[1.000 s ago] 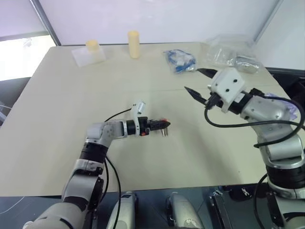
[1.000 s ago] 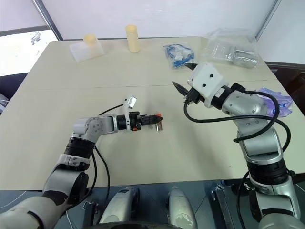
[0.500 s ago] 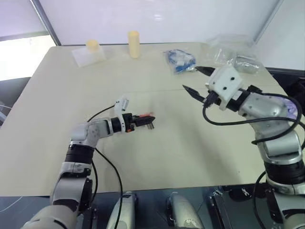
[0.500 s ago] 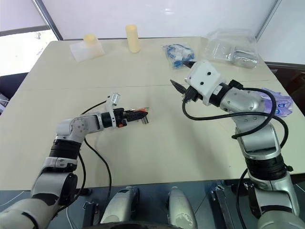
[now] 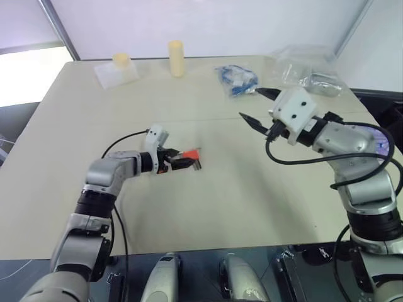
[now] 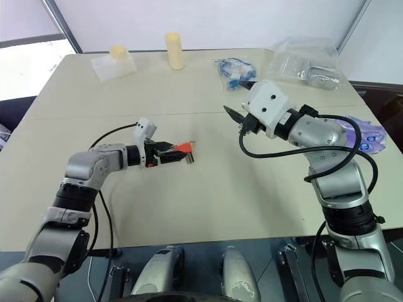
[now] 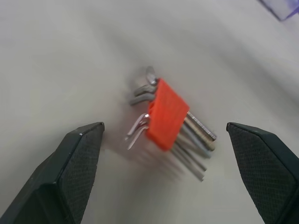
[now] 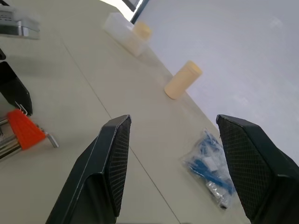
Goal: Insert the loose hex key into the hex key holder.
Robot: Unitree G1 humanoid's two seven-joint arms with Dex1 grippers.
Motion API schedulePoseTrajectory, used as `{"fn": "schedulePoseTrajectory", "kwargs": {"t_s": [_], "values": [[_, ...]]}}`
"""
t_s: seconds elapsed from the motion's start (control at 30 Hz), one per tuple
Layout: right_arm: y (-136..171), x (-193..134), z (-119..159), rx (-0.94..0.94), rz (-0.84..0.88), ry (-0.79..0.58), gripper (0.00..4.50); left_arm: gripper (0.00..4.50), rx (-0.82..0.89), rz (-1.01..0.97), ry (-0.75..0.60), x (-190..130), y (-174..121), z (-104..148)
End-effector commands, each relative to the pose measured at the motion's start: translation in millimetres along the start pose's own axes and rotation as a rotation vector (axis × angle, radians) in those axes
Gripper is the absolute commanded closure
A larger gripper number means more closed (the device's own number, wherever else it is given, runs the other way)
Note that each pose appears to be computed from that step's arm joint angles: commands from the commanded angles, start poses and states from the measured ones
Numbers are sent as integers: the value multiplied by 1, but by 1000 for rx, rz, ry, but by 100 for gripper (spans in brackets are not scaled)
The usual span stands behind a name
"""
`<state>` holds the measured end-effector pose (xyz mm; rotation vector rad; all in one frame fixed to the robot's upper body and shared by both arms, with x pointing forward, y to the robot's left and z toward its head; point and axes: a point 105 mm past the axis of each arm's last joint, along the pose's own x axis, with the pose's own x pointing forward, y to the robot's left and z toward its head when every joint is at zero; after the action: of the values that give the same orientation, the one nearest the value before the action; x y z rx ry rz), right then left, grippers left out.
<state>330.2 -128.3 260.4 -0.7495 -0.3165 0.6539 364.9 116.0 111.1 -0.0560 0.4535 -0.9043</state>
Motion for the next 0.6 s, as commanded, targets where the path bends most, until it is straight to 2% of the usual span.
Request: {"fn": "schedulePoseTrajectory", "kwargs": {"t_s": [0.03,0.33,0.53,0.6], "values": [[-5,-2,13,-31,5,-38,148,8,120,10,-34,-16,0,16],[14,-11,-6,21,232,42,148,8,274,57,-190,-59,-4,66],[30,-24,-29,52,428,139,148,8,371,6,-317,-92,-28,81],[30,-29,-37,45,466,183,148,8,389,27,-311,-103,-30,80]]}}
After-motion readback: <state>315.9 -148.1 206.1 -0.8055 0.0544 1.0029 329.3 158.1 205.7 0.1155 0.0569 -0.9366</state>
